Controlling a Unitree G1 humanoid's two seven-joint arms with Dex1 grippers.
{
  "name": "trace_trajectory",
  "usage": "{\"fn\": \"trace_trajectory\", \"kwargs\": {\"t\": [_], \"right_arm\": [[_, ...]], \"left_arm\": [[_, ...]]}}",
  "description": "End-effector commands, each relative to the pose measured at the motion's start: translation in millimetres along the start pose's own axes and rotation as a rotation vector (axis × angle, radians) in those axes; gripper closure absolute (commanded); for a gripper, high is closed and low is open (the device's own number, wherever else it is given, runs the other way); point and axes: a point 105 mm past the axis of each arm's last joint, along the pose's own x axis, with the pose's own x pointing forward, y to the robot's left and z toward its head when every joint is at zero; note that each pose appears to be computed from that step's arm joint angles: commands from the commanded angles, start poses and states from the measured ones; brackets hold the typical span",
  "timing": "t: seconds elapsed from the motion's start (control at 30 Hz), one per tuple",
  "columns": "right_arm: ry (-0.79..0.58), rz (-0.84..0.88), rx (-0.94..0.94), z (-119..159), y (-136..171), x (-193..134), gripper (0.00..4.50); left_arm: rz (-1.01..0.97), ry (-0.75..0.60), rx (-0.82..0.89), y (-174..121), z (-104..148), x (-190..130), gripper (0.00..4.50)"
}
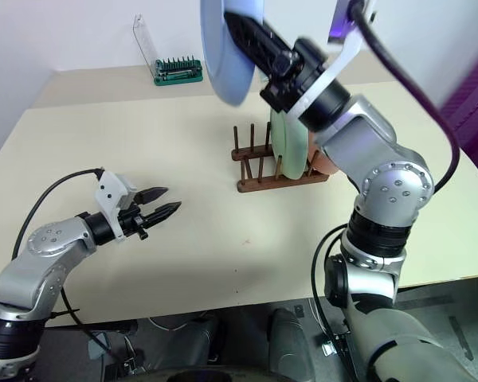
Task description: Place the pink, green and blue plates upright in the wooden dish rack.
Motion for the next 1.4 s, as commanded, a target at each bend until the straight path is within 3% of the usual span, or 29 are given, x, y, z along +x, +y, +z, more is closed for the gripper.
{"fn": "trace_trajectory", "kwargs": {"t": [0.03,0.83,0.93,1.07,1.13,1.4], "right_arm": [[0.06,-0.062,-0.001,-6,-4,-6,4.5],[0.274,-0.247,0.036,-43,-53,-11,4.5],[0.284,-0.257,0.027,-43,-56,-10,3.42],[0.28,-0.258,-0.003,-40,-56,-8,1.33],[0.282,-0.255,-0.057,-35,-54,-7,0.54],[0.377,-0.189,-0.531,-14,-33,-25,0.54]], "left_arm": [[-0.039,-0.028,0.027,-10,9,5,2.13],[-0.06,-0.032,0.036,-14,18,5,2.13],[-0.056,-0.034,0.036,-13,18,5,2.07],[-0.052,-0.035,0.038,-12,19,5,2.07],[-0.05,-0.039,0.037,-11,21,5,2.07],[-0.047,-0.052,0.035,-10,24,8,2.07]]}}
